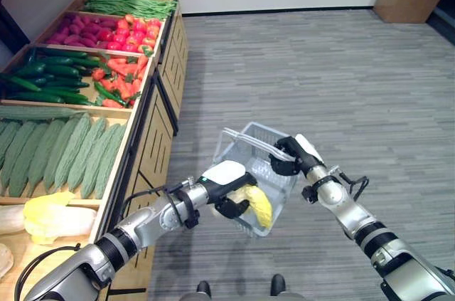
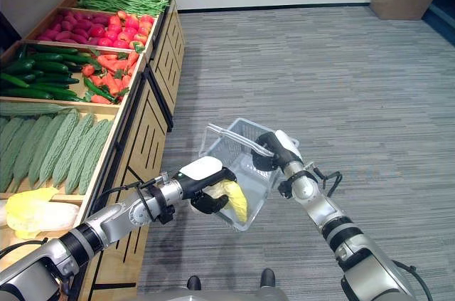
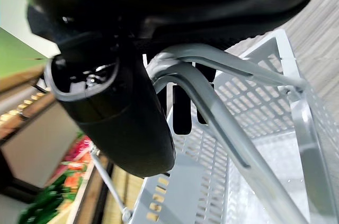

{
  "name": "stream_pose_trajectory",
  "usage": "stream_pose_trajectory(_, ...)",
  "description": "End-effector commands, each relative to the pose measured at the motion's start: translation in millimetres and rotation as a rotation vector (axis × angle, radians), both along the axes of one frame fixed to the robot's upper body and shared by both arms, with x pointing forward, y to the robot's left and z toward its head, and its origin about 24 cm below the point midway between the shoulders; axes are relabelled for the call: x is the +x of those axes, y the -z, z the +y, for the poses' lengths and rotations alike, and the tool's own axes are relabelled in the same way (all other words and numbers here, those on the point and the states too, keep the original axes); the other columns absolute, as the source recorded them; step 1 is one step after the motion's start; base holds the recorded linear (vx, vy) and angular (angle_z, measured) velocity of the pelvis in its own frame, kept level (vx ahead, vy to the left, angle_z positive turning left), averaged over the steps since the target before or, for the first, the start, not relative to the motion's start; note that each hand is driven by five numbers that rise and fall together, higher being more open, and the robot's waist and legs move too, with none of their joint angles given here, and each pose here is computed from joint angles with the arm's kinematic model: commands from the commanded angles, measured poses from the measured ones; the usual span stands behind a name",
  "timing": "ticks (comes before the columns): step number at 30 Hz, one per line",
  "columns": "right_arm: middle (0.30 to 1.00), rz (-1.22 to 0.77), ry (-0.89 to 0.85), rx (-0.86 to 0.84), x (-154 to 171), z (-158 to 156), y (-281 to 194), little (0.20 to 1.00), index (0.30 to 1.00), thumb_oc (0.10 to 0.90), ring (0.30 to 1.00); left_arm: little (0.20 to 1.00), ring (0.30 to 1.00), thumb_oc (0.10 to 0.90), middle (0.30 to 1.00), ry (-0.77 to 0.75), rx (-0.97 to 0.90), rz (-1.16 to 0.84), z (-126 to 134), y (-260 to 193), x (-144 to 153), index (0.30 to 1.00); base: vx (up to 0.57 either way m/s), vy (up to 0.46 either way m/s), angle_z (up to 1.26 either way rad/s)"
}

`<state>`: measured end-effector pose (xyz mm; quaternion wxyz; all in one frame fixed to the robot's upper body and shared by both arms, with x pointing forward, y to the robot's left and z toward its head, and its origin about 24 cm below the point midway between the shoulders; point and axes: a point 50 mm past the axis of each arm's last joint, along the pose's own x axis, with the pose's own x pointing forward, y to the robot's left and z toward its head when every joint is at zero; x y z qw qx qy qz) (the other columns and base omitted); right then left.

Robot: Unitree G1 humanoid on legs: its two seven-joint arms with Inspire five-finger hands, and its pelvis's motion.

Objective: Get the vegetables into the basket

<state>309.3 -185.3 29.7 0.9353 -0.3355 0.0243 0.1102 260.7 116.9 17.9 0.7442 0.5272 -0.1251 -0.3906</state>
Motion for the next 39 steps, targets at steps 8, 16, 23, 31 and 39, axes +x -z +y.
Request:
stream_pose_trajectory(8,0.300,-0.351,-0.293,0.406,-2,53,-95,0.300,0.300,0.400,0.300,0.300,0.300,0.400,0.300,-0.108,0.045,-0.331,0,-23,42,0.300,-0.01,-0.001,-0.01)
stream_pose_trajectory(16,0.300,-0.294,-0.413,0.449,-21,62,-91,0.300,0.300,0.400,0.300,0.300,0.300,0.400,0.300,-0.127,0.121,-0.429,8,-28,51,0.300,-0.01,-0.008,-0.05)
stream_pose_trajectory(23,0.300,-0.254,-0.421,0.463,-29,59,-82,0.300,0.300,0.400,0.300,1.000,1.000,0.900,1.000,-0.154,0.167,-0.440,11,-18,51,1.000,0.00,-0.004,-0.04)
stream_pose_trajectory(31,0.300,-0.214,-0.269,0.482,-33,37,-60,0.300,0.300,0.400,0.300,1.000,1.000,0.900,1.000,-0.135,0.065,-0.388,6,-16,34,1.000,0.00,0.000,0.00)
stream_pose_trajectory(39,0.300,-0.130,0.043,0.430,-54,-15,-17,0.300,0.300,0.400,0.300,1.000,1.000,0.900,1.000,-0.474,-0.710,0.184,50,-15,-21,1.000,0.00,0.004,0.02)
